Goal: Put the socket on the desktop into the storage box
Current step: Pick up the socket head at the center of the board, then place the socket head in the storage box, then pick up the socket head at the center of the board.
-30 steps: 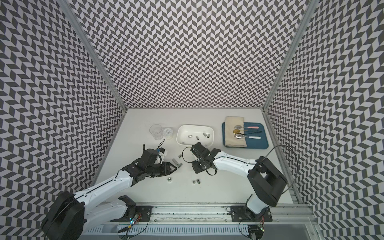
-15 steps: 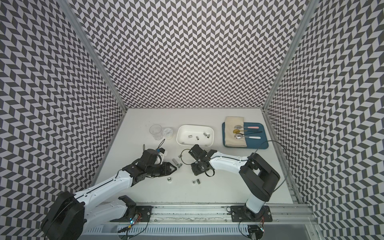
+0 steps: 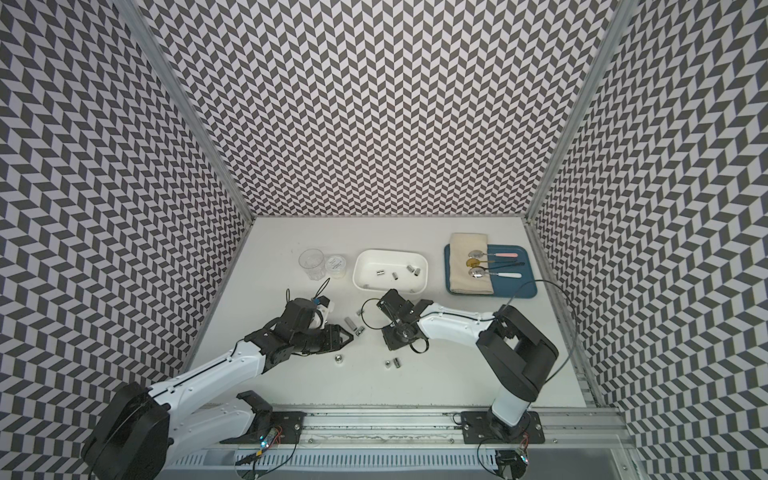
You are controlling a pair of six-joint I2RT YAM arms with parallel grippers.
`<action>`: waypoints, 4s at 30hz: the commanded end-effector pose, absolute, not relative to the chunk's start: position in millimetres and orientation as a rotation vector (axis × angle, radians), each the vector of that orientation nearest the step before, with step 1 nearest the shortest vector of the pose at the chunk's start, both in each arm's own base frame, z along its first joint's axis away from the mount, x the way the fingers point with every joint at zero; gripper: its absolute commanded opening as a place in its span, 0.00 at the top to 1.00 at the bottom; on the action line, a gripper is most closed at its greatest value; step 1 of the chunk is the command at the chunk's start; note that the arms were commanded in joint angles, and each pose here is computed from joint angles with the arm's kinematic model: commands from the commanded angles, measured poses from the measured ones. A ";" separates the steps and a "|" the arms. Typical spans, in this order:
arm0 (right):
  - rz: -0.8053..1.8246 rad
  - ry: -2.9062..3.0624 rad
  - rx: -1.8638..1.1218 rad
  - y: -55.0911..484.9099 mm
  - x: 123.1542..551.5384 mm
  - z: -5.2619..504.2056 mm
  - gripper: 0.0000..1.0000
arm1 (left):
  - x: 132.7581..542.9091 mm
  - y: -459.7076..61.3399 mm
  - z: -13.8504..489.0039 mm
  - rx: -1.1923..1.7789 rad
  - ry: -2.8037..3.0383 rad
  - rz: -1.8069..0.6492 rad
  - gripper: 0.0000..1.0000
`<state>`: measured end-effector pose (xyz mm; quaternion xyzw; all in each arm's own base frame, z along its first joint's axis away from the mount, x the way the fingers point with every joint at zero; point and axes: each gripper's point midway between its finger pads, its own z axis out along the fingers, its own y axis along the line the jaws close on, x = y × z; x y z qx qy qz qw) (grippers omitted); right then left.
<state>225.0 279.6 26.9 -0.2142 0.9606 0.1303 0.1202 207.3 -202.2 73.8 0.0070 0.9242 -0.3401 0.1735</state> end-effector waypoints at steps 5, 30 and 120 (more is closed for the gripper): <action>0.380 2.776 -0.624 283.7 228.9 30.1 0.79 | 211.1 -204.4 76.3 0.020 2.602 -0.967 0.51; 0.479 2.593 -0.481 281.8 305.6 117.9 0.78 | 247.2 -210.6 108.5 -0.008 2.498 -0.924 0.51; 0.625 2.527 -0.313 244.7 327.2 134.1 0.63 | 228.8 -221.0 100.5 0.183 2.577 -0.940 0.51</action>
